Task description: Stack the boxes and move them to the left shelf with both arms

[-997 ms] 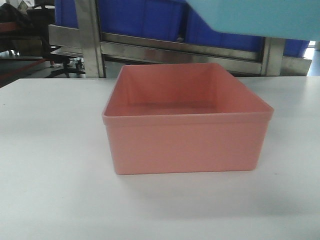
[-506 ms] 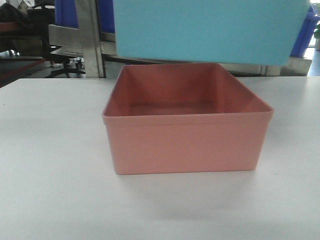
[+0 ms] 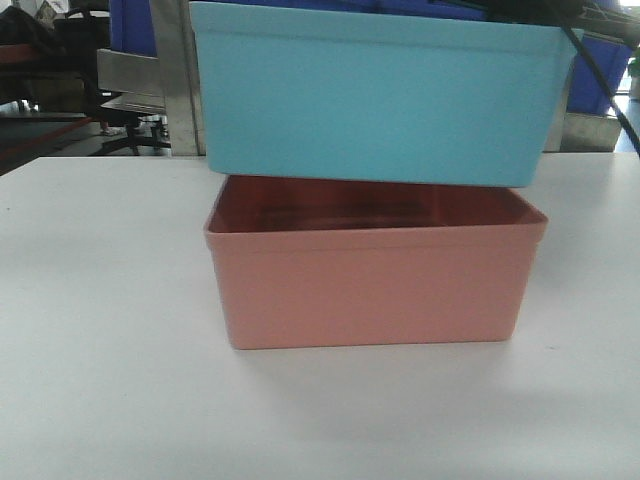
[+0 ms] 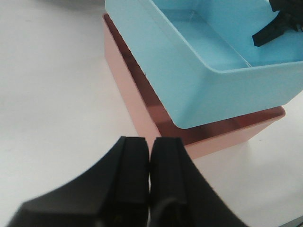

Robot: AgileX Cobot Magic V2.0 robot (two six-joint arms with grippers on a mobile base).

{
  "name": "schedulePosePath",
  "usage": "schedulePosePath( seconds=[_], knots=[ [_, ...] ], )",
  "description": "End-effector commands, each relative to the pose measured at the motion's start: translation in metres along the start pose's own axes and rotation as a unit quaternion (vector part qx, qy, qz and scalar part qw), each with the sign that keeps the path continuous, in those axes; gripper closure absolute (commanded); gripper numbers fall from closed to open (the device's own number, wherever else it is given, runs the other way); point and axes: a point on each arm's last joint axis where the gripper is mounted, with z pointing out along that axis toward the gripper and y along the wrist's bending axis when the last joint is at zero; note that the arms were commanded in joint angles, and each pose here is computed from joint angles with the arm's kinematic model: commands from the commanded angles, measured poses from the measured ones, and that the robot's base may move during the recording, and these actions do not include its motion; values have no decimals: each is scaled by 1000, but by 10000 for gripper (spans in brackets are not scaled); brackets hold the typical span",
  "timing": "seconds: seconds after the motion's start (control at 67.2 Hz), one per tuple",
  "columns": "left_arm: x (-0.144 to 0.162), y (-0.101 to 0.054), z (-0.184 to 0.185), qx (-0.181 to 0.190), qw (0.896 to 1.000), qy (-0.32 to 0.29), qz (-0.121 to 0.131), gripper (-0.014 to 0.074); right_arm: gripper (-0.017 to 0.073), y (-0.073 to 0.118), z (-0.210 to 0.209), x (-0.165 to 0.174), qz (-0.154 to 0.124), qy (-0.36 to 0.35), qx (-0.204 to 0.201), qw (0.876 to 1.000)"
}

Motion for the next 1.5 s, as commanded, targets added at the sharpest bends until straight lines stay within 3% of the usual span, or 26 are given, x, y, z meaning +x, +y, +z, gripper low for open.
schedulePosePath(
  seconds=[0.0, 0.432, 0.804, 0.923, 1.101, 1.146, 1.488],
  knots=[
    [-16, -5, -7, 19, 998, -54, -2, 596, 504, 13, -38, -13, 7, -81, -47, 996],
    [-15, -5, -7, 19, 998, -54, -3, 596, 504, 7, -2, -10, -19, -25, -21, 999],
    [-15, -6, -7, 24, 998, -53, -13, 596, 496, 5, 3, -13, -26, -40, -13, 999],
    [-15, -6, -7, 24, 998, -53, -13, 596, 380, 4, 3, -13, -31, -39, -6, 999],
    [-15, -6, -7, 24, 998, -53, -13, 596, -3, 4, 0, -13, -32, -42, -6, 999],
    [-15, -6, -7, 24, 998, -53, -13, 596, -64, 4, -4, -13, -33, -46, -7, 998],
    [-15, -6, -7, 24, 998, -53, -13, 596, -34, 8, -61, -13, -56, -113, -6, 992]
  ],
)
